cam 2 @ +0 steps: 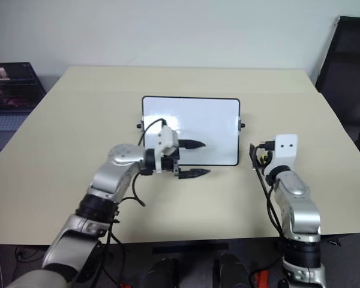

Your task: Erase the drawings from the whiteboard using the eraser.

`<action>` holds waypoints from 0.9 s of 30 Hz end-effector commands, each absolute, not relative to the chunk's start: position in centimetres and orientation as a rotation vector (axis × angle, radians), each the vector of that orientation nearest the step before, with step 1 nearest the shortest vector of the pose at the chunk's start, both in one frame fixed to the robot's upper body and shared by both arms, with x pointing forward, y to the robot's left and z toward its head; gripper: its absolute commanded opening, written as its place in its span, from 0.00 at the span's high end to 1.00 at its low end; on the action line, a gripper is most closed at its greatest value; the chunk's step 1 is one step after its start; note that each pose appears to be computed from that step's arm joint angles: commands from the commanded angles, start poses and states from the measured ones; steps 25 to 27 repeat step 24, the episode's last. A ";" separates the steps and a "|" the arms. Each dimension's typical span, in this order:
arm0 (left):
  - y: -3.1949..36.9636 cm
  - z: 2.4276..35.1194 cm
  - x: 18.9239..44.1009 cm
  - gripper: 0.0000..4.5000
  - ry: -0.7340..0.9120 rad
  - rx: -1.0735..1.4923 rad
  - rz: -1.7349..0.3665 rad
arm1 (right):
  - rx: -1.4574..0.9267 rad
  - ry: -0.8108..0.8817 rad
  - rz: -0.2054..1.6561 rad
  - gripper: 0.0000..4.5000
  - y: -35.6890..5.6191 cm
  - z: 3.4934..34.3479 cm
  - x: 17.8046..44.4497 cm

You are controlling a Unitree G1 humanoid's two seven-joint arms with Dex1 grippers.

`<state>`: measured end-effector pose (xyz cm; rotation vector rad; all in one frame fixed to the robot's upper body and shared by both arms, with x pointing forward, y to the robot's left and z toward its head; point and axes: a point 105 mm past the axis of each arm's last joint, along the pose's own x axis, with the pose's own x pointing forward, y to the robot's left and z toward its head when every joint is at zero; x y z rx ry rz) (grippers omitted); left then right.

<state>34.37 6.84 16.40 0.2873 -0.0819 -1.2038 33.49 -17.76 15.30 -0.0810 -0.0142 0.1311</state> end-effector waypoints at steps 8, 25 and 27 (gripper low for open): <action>14.9 15.9 32.0 0.00 -0.189 0.102 -0.425 | -0.084 -0.145 0.143 0.00 -18.3 13.7 26.0; 22.2 10.7 27.4 0.00 -0.105 0.201 0.075 | -0.073 -0.171 0.153 0.00 -19.1 12.0 25.9; 22.2 10.7 27.4 0.00 -0.105 0.201 0.075 | -0.073 -0.171 0.153 0.00 -19.1 12.0 25.9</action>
